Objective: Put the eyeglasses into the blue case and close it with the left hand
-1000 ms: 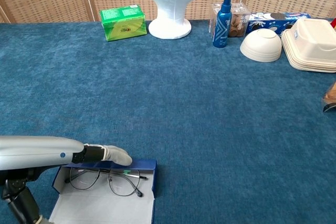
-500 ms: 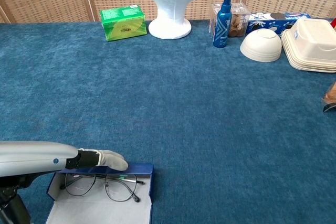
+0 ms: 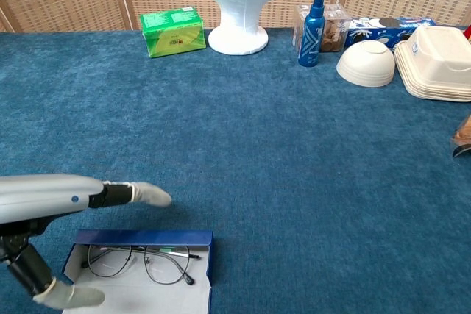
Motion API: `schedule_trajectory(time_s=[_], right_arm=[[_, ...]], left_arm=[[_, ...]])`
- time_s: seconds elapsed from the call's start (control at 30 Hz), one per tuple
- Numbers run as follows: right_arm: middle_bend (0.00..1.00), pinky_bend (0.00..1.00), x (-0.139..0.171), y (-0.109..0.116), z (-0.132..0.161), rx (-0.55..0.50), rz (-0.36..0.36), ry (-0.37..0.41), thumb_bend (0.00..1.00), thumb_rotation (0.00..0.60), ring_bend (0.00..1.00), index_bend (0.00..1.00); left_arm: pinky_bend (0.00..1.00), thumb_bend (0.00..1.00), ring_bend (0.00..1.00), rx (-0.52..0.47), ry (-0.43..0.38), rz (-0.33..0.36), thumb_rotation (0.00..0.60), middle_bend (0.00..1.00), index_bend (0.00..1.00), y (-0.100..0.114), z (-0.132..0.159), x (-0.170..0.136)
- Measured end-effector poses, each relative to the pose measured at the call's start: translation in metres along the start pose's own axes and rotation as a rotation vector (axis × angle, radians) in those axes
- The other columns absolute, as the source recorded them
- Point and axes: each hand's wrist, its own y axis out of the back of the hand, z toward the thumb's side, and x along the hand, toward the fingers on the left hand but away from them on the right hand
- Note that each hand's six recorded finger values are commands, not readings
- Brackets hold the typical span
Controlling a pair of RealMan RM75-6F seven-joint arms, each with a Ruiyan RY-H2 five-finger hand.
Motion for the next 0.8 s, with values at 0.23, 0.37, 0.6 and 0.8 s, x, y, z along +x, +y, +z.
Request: schedule_trajectory(time_s=[0.23,0.37,0.6,0.8], right_arm=[[0.10,0.18,-0.006,-0.005,0.007,-0.002,0.013,0.024,0.18,0.542,0.00,0.00],[0.10,0.18,-0.012,-0.010,0.013,-0.005,0.027,0.045,0.19,0.539,0.00,0.00],[0.10,0.18,-0.027,-0.022,0.028,-0.010,0.064,0.103,0.18,0.540,0.00,0.00],[0.10,0.18,-0.036,-0.030,0.040,-0.010,0.094,0.152,0.18,0.539,0.00,0.00]], left_arm=[[0.00,0.24,0.00,0.116,-0.007,0.181,0.478,0.00,0.00,0.012,-0.002,-0.008],[0.00,0.24,0.00,0.163,-0.015,0.254,0.479,0.00,0.00,0.011,-0.003,-0.022],[0.00,0.24,0.00,0.237,0.008,0.351,0.482,0.00,0.01,-0.006,-0.016,-0.049],[0.00,0.24,0.00,0.296,0.024,0.404,0.479,0.00,0.02,-0.029,-0.025,-0.067]])
